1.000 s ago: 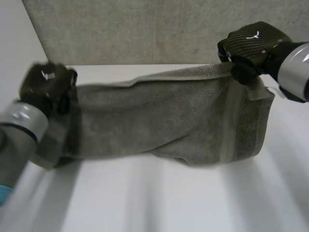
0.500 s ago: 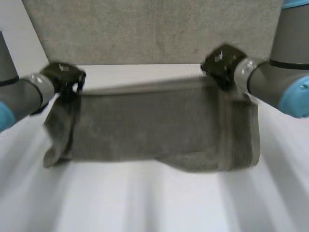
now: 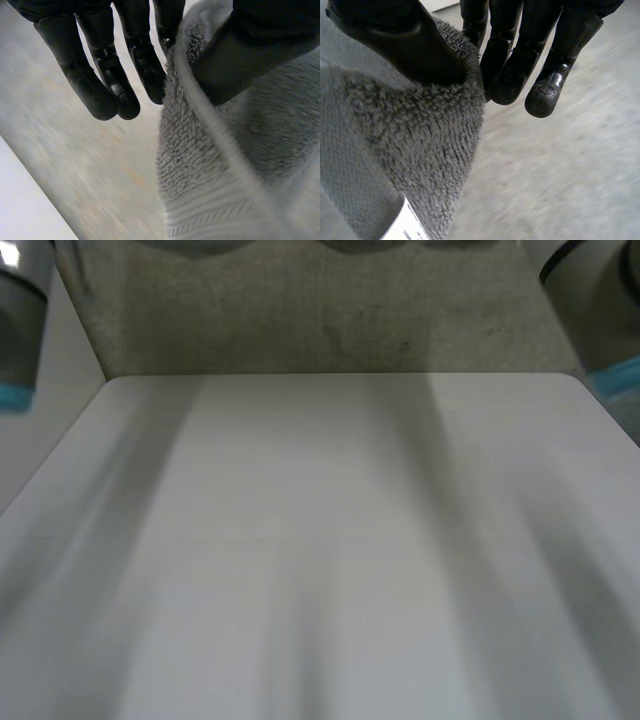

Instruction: Fold the towel.

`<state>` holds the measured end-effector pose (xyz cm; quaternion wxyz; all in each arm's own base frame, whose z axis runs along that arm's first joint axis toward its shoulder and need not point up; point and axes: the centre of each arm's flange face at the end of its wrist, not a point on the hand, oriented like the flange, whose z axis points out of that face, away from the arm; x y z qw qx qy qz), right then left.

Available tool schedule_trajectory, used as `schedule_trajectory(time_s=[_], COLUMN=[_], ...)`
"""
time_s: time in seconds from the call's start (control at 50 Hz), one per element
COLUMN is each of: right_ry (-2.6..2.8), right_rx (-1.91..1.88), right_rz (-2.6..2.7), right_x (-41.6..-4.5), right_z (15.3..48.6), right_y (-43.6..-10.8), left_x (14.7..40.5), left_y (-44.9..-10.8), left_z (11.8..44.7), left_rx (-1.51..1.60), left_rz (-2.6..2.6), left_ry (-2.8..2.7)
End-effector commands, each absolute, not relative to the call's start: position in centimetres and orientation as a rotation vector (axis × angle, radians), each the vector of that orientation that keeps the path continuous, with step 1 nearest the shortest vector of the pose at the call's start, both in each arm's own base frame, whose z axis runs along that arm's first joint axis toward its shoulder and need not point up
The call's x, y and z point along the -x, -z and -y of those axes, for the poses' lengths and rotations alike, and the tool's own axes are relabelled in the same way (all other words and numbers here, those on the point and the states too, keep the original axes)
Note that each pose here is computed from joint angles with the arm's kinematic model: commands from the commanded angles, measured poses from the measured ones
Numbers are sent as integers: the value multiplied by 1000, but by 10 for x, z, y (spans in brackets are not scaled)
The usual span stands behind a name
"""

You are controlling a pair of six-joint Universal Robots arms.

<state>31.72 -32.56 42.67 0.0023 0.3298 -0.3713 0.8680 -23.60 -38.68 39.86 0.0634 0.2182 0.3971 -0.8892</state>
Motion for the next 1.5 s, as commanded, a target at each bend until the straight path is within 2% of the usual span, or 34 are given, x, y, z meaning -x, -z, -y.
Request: schedule_trajectory(time_s=[0.02, 0.04, 0.06, 0.08, 0.1, 0.12, 0.16, 0.18, 0.2, 0.22, 0.24, 0.26, 0.38, 0.46, 0.5, 0.66, 0.82, 1.02, 1.5], right_ry=[-2518, -2452, -2389, -2388, -2325, -2325, -2194, -2194, -2133, -2069, -2068, -2006, -1830, -1814, -1832, -1844, -1761, -1802, -1743], right_rx=[-1260, -1324, -1386, -1387, -1441, -1441, -1536, -1537, -1572, -1600, -1601, -1615, -1654, -1645, -1610, -1457, -1307, -1255, -1192], right_rz=[1437, 1506, 1564, 1564, 1615, 1615, 1723, 1724, 1781, 1839, 1840, 1901, 2057, 2070, 2070, 2149, 2293, 2278, 2335], right_x=[-326, -327, -328, -328, -328, -328, -326, -326, -324, -322, -322, -319, -305, -300, -294, -277, -255, -249, -234], right_z=[329, 330, 328, 328, 325, 325, 319, 319, 316, 312, 312, 309, 295, 291, 284, 268, 267, 273, 286], right_y=[-356, -333, -311, -311, -290, -290, -248, -248, -228, -210, -210, -193, -154, -156, -178, -204, -187, -178, -162], left_x=[226, 224, 224, 223, 223, 223, 222, 222, 221, 221, 221, 220, 217, 214, 212, 206, 203, 198, 177], left_y=[-312, -290, -290, -272, -254, -254, -218, -218, -203, -203, -189, -177, -143, -137, -136, -137, -124, -112, -120], left_z=[389, 387, 387, 384, 379, 379, 370, 370, 366, 366, 361, 356, 336, 329, 327, 320, 320, 321, 324], left_rx=[-754, -787, -787, -819, -853, -853, -907, -907, -929, -929, -953, -979, -1101, -1151, -1164, -1183, -1174, -1166, -1101], left_rz=[-1533, -1608, -1609, -1667, -1718, -1719, -1800, -1800, -1823, -1824, -1838, -1849, -1845, -1818, -1806, -1789, -1842, -1889, -1927], left_ry=[2503, 2457, 2457, 2423, 2392, 2391, 2335, 2335, 2311, 2310, 2289, 2262, 2115, 2056, 2035, 2009, 1975, 1932, 1887])
